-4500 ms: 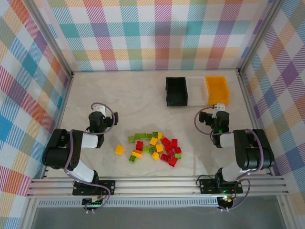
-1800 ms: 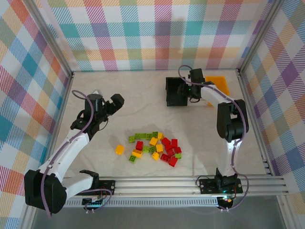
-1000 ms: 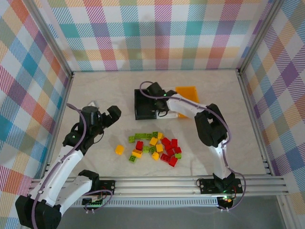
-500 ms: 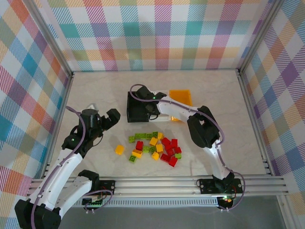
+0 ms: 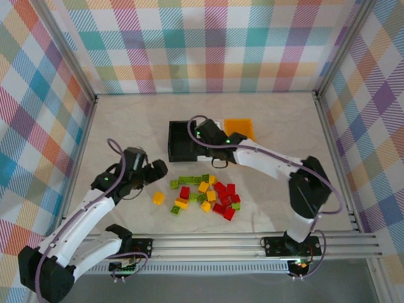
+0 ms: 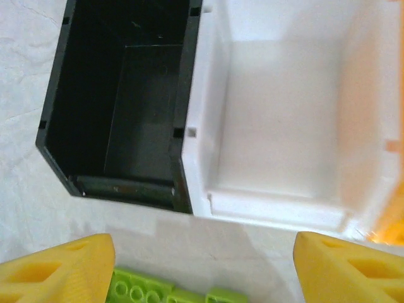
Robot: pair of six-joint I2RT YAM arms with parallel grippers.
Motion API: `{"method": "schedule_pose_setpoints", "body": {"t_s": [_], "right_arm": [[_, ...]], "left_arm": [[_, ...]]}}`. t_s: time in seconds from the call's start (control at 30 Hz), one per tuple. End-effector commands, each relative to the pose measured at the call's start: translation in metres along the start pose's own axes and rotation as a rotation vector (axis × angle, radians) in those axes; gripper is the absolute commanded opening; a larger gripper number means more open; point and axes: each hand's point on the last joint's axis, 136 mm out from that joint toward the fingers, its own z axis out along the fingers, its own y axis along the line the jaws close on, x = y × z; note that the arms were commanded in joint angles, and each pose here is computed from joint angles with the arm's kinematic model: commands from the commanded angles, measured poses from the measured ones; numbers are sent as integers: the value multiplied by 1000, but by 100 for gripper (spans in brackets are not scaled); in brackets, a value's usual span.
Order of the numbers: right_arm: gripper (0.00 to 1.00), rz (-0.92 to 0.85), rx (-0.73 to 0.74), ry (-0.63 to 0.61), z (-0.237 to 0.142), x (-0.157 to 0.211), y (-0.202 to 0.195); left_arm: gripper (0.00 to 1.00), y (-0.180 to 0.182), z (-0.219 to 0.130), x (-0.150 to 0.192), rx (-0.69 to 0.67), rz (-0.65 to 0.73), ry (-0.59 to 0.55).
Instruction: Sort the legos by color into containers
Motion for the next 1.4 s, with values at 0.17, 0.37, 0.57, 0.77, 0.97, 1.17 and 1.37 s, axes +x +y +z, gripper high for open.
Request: {"method": "schedule_pose_setpoints", "body": {"t_s": [0.17, 0.37, 0.57, 0.77, 0.97, 1.17, 1.37], "right_arm": [[76, -10, 21, 4, -25, 27, -32], [77, 32, 35, -38, -39, 24, -50], [77, 58, 47, -69, -51, 20, -60], [77, 71, 53, -85, -57, 19, -68], [78, 77, 50, -93, -59, 16, -69], [78, 75, 46, -94, -60, 14, -70], [78, 75, 43, -100, -65, 16, -73]], "left_arm": [[81, 61, 30, 57, -278, 89, 131], [80, 68, 55, 72, -310, 137, 189], [75, 56, 72, 74, -288, 178, 193], [74, 60, 79, 77, -318, 187, 209], [82, 27, 67, 40, -254, 178, 88], [81, 18, 75, 8, -306, 217, 9], [74, 19, 102, -2, -328, 191, 1]]}}
